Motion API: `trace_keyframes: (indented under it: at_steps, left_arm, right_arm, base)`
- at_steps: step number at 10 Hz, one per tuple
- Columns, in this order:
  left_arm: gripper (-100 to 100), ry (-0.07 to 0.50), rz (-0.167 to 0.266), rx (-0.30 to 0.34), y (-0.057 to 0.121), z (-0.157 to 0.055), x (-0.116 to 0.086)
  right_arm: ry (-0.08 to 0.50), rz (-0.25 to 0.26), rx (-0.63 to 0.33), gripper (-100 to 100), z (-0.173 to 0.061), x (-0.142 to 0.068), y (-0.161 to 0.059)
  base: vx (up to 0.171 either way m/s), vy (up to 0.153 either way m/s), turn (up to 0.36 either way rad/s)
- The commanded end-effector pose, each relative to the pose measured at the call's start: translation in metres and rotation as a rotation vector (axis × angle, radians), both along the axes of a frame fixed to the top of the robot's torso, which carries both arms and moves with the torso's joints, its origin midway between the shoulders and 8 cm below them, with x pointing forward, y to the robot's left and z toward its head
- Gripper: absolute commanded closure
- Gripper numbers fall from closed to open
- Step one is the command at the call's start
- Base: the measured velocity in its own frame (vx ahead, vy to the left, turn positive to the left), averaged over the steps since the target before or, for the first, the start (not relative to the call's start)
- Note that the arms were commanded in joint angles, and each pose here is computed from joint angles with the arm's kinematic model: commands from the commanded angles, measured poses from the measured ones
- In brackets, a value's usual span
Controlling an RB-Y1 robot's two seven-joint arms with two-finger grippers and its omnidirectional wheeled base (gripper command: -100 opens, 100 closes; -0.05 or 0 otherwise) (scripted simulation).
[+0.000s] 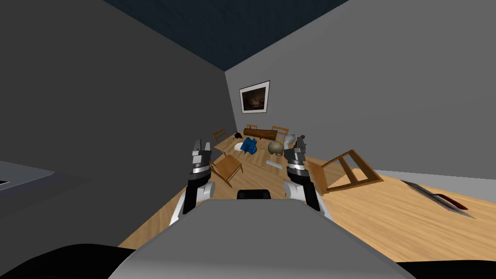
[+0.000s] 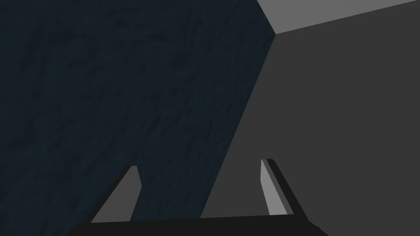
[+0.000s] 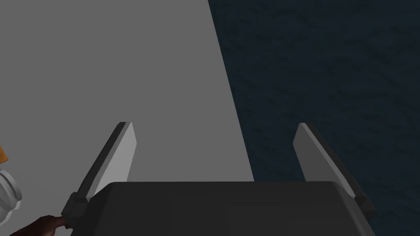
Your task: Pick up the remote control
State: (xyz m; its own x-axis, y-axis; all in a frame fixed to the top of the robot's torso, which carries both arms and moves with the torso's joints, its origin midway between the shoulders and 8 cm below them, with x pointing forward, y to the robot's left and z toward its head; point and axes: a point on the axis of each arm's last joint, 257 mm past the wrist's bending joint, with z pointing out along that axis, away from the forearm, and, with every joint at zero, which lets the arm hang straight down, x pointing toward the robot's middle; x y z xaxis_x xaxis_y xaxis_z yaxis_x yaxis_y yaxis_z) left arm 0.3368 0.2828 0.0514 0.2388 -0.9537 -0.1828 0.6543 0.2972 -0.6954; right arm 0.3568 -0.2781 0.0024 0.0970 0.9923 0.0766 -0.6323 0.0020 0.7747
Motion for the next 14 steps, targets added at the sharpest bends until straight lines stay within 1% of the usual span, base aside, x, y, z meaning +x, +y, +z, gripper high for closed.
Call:
trace_keyframes:
  at_steps: [1, 3, 4, 6, 7, 9, 10, 11, 12, 13, 14]
  left_arm:
    - [0, 0.000, 0.000, 0.000, 0.000, 0.000, 0.000]
    - [0, 0.000, 0.000, 0.000, 0.000, 0.000, 0.000]
    - [0, 0.000, 0.000, 0.000, 0.000, 0.000, 0.000]
    - [0, 0.000, 0.000, 0.000, 0.000, 0.000, 0.000]
    - [0, 0.000, 0.000, 0.000, 0.000, 0.000, 0.000]
    - [0, 0.000, 0.000, 0.000, 0.000, 0.000, 0.000]
    - [0, 0.000, 0.000, 0.000, 0.000, 0.000, 0.000]
    - [0, 0.000, 0.000, 0.000, 0.000, 0.000, 0.000]
    - [0, 0.000, 0.000, 0.000, 0.000, 0.000, 0.000]
    - [0, 0.000, 0.000, 0.000, 0.000, 0.000, 0.000]
    - [0, 0.000, 0.000, 0.000, 0.000, 0.000, 0.000]
  right_arm:
    - [0.022, 0.014, -0.047, -100, -0.006, 0.003, 0.004]
    - [0.065, 0.028, -0.123, -100, -0.020, 0.009, 0.010]
    - [0.066, 0.032, -0.131, -100, -0.021, 0.009, 0.011]
    - [0.124, 0.044, -0.228, -100, -0.042, 0.015, 0.016]
    - [0.125, 0.048, -0.237, -100, -0.042, 0.015, 0.016]
    - [0.194, 0.055, -0.343, -100, -0.070, 0.021, 0.018]
    - [0.196, 0.062, -0.361, -100, -0.071, 0.021, 0.019]
    - [0.233, 0.064, -0.418, -100, -0.087, 0.023, 0.019]
    - [0.235, 0.069, -0.429, -100, -0.087, 0.023, 0.019]
    - [0.274, 0.071, -0.492, -100, -0.104, 0.025, 0.017]
    - [0.275, 0.075, -0.501, -100, -0.104, 0.025, 0.017]
  base:
    - [-0.007, 0.019, 0.093]
    - [-0.024, 0.051, 0.133]
    - [-0.016, 0.040, 0.038]
    - [-0.026, 0.075, 0.144]
    - [-0.031, 0.055, 0.085]
    - [-0.047, 0.073, 0.187]
    - [-0.040, 0.069, 0.095]
    - [-0.027, 0.074, 0.165]
    - [-0.021, 0.058, 0.082]
    - [-0.026, 0.084, 0.175]
    - [-0.018, 0.069, 0.088]
